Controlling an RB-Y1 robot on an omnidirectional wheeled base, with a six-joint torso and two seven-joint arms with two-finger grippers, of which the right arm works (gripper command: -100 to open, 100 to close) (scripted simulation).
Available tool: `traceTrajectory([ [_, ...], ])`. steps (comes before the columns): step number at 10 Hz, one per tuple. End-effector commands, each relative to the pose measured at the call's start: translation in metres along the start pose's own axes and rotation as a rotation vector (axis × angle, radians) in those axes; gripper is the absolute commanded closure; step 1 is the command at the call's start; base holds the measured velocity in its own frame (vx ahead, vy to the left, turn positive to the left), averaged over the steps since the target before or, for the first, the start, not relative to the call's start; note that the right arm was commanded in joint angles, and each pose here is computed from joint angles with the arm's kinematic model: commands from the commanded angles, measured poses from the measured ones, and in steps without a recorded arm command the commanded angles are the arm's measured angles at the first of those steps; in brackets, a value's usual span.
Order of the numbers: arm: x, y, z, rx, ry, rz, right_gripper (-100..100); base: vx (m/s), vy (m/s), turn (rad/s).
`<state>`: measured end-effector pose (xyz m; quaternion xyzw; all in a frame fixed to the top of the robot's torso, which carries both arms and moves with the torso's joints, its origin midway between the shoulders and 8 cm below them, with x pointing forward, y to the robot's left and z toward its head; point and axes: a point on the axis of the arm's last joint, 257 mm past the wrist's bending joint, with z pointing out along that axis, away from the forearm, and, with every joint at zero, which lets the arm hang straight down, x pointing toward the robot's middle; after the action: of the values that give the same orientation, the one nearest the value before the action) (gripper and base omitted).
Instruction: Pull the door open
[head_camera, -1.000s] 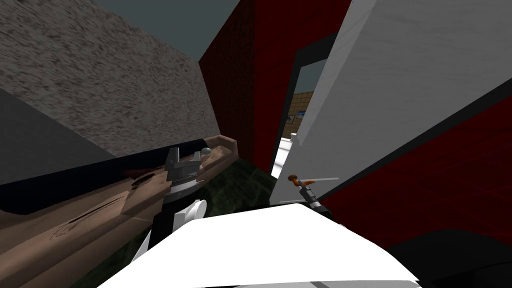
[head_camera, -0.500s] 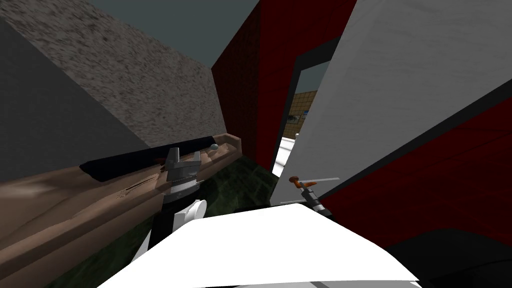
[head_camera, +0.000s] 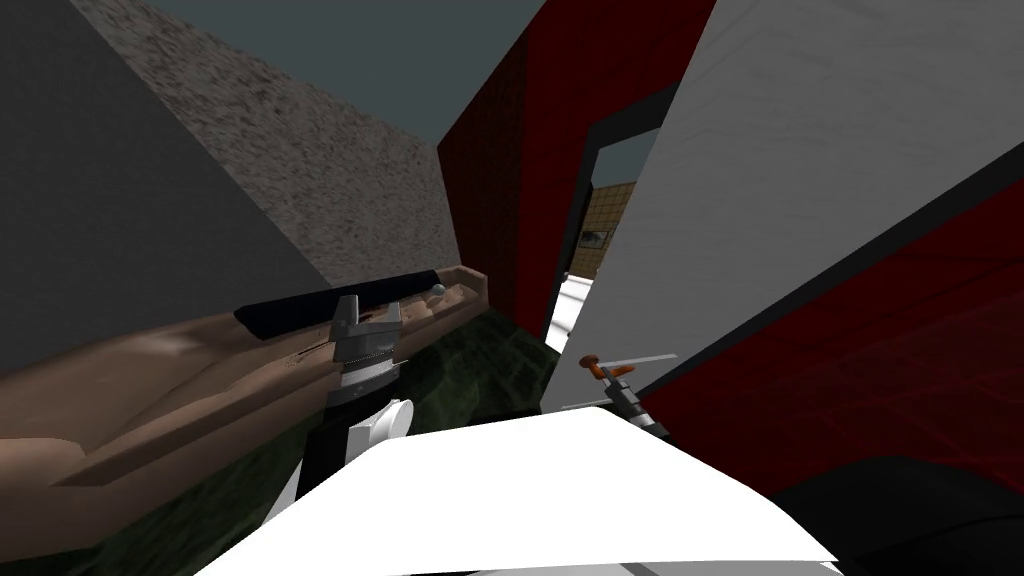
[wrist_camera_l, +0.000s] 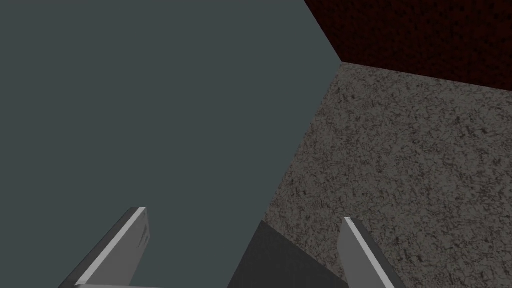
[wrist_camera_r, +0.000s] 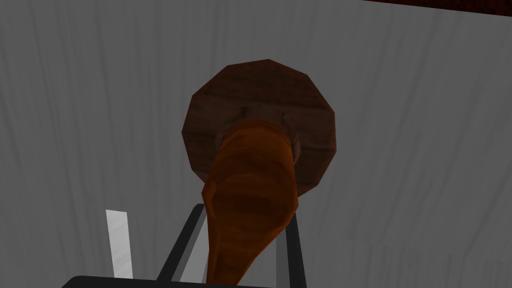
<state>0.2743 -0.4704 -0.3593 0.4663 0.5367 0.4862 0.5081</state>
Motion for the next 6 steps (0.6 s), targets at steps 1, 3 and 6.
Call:
traceTrajectory([
  [1, -0.0005, 0.0009, -0.0006, -0.004, 0.004, -0.002, 100, -0.199, -0.066, 0.137],
  [3, -0.002, 0.0016, -0.0024, -0.006, 0.01, -0.004, 100, -0.202, -0.069, 0.175],
  [6, -0.0039, 0.0027, -0.005, -0.01, 0.018, -0.007, 100, -0.214, -0.067, 0.16],
])
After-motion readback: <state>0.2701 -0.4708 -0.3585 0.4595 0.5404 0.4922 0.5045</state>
